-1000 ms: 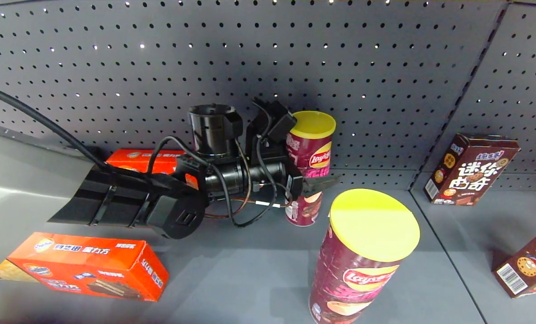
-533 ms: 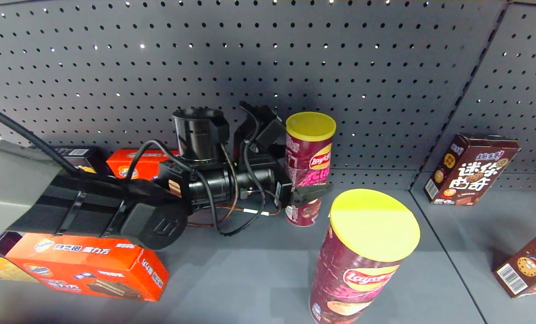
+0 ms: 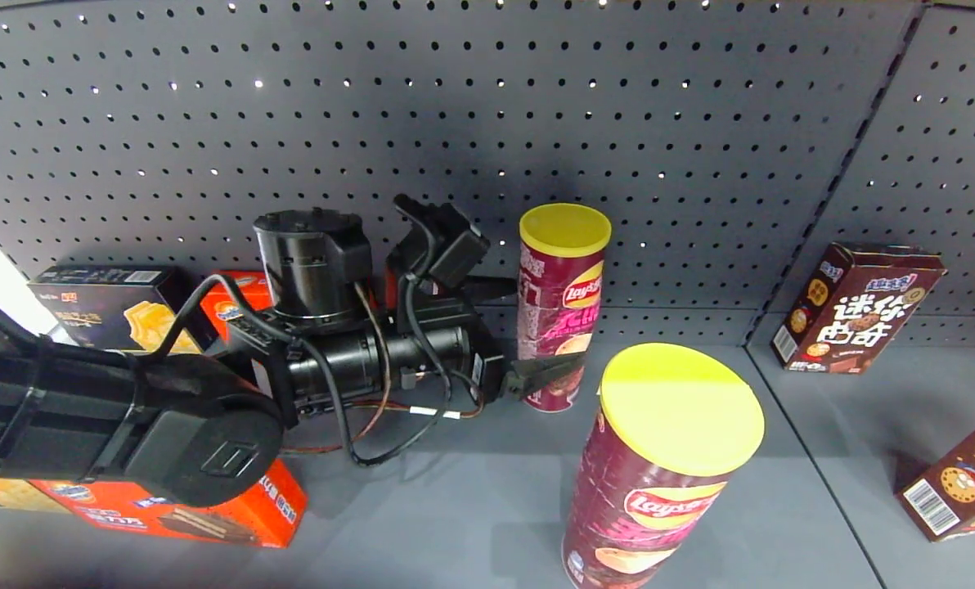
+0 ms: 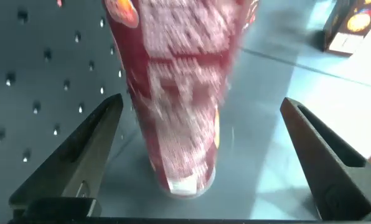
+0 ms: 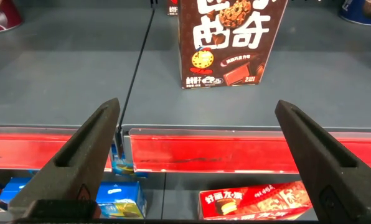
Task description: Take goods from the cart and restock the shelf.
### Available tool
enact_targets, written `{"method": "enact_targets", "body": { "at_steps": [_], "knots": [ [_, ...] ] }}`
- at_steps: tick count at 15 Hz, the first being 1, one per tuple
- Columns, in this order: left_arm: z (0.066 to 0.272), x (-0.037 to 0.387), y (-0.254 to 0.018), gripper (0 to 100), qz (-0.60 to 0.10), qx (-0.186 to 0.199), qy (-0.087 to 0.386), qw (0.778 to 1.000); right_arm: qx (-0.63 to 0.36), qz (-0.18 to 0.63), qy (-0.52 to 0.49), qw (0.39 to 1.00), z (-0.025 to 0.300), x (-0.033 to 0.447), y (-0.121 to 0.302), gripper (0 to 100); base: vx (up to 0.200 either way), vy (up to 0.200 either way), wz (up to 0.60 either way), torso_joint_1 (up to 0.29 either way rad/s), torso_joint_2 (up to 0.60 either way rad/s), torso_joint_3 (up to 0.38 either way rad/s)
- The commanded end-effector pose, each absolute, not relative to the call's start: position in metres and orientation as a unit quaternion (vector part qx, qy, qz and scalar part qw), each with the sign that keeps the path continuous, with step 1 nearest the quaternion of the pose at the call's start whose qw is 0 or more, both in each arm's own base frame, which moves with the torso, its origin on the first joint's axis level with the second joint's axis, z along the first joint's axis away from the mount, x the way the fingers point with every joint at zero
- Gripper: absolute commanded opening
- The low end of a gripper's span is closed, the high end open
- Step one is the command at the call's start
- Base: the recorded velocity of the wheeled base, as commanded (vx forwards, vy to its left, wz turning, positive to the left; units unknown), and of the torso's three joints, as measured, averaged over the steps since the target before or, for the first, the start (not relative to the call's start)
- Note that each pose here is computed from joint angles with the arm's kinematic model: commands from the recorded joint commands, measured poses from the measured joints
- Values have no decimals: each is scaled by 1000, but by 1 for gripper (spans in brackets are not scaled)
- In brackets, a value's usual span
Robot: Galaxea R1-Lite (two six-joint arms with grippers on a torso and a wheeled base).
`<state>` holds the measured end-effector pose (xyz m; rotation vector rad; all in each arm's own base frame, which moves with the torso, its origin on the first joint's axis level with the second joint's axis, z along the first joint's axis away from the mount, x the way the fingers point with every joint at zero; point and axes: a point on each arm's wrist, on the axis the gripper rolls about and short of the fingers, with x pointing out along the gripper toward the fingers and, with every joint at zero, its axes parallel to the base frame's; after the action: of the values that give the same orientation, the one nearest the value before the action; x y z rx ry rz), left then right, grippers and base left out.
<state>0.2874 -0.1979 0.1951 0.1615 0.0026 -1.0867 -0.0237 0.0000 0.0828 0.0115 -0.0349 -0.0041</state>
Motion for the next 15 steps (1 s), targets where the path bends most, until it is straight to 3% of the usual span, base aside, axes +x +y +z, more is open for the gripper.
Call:
{"method": "enact_targets", "body": {
  "at_steps": [1, 6, 15],
  "knots": [
    [197, 278, -192, 100, -511, 78, 3, 856, 5, -1, -17, 1000, 83, -24, 0, 100, 0, 0, 0, 0, 0, 0],
    [193, 278, -190, 100, -453, 85, 19, 887, 5, -1, -17, 1000, 83, -24, 0, 100, 0, 0, 0, 0, 0, 0],
    [184, 281, -182, 100, -406, 121, 42, 905, 6, -1, -17, 1000, 83, -24, 0, 100, 0, 0, 0, 0, 0, 0]
  ]
}}
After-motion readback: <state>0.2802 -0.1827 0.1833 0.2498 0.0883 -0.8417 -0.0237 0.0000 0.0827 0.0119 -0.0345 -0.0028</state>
